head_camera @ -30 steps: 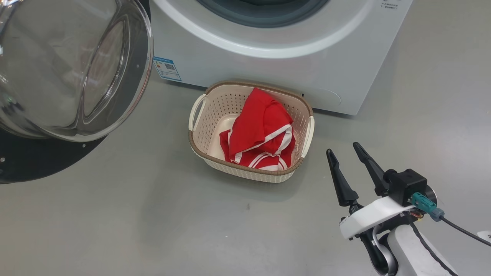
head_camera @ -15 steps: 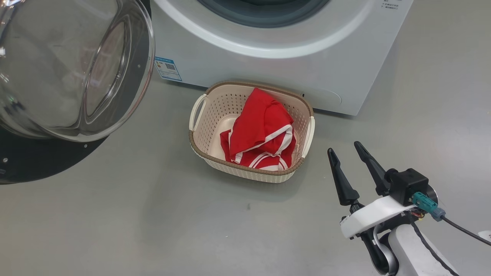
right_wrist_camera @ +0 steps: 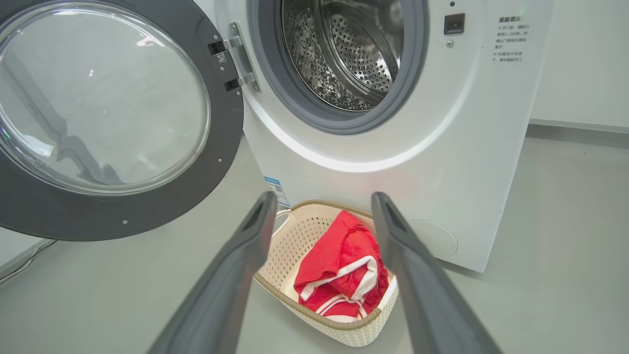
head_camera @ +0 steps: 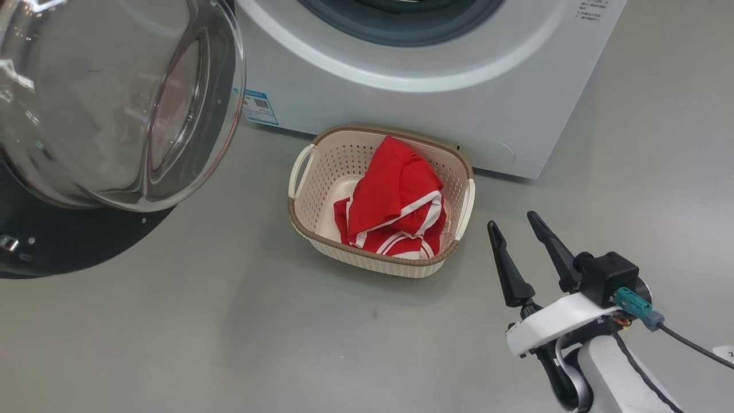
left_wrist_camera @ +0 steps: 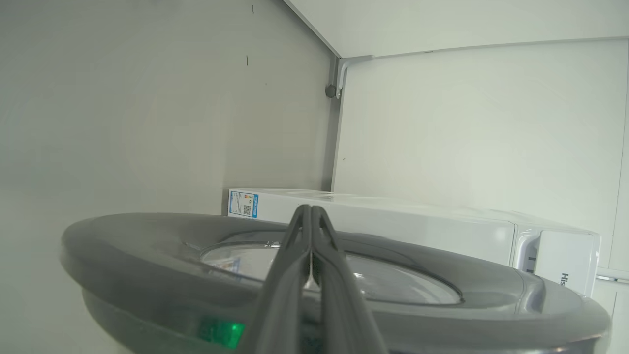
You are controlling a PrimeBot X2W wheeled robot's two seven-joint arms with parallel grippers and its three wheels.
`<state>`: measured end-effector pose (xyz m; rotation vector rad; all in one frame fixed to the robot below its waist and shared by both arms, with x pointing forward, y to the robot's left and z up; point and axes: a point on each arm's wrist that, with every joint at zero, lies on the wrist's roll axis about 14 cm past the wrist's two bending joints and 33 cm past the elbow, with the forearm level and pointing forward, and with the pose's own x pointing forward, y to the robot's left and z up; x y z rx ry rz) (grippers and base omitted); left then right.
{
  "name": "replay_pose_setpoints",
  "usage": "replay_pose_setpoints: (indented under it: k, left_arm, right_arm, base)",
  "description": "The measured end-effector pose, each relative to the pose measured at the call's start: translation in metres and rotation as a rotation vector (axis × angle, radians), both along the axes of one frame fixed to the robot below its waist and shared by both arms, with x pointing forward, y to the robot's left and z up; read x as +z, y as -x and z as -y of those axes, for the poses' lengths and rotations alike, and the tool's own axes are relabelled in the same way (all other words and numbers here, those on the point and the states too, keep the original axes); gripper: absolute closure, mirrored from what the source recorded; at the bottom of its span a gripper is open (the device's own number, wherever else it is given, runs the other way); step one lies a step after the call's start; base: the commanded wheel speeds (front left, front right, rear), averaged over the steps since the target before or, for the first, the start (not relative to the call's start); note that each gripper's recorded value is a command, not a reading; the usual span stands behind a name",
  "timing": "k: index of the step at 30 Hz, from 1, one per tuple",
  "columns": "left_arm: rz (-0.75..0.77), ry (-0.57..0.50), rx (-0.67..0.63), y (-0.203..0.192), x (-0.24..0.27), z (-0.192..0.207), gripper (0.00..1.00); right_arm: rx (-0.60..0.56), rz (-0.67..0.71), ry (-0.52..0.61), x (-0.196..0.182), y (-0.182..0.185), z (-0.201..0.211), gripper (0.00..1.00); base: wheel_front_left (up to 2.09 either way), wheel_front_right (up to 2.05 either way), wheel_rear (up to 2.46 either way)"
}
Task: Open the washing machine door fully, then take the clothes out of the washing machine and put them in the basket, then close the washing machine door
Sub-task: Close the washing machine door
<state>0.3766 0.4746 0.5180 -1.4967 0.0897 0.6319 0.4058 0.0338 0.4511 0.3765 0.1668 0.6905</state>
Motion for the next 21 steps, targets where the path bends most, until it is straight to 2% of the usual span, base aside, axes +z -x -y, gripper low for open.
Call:
replay_pose_setpoints:
  k: [10,21]
  left_arm:
    - [0.026,0.041,-0.113,-0.008,0.0,0.031,1.0]
    - [0.081,0.056,-0.193,-0.007,0.009,0.047,1.0]
  right_arm:
    - [-0.003,0.021,-0.018,0.012,0.001,-0.004,0.0]
    - [0.01,0.041,-0.022,0.021,0.004,-0.009,0.0]
  base:
    - [0.0,0.0,0.0]
    - [0.0,0.0,0.0]
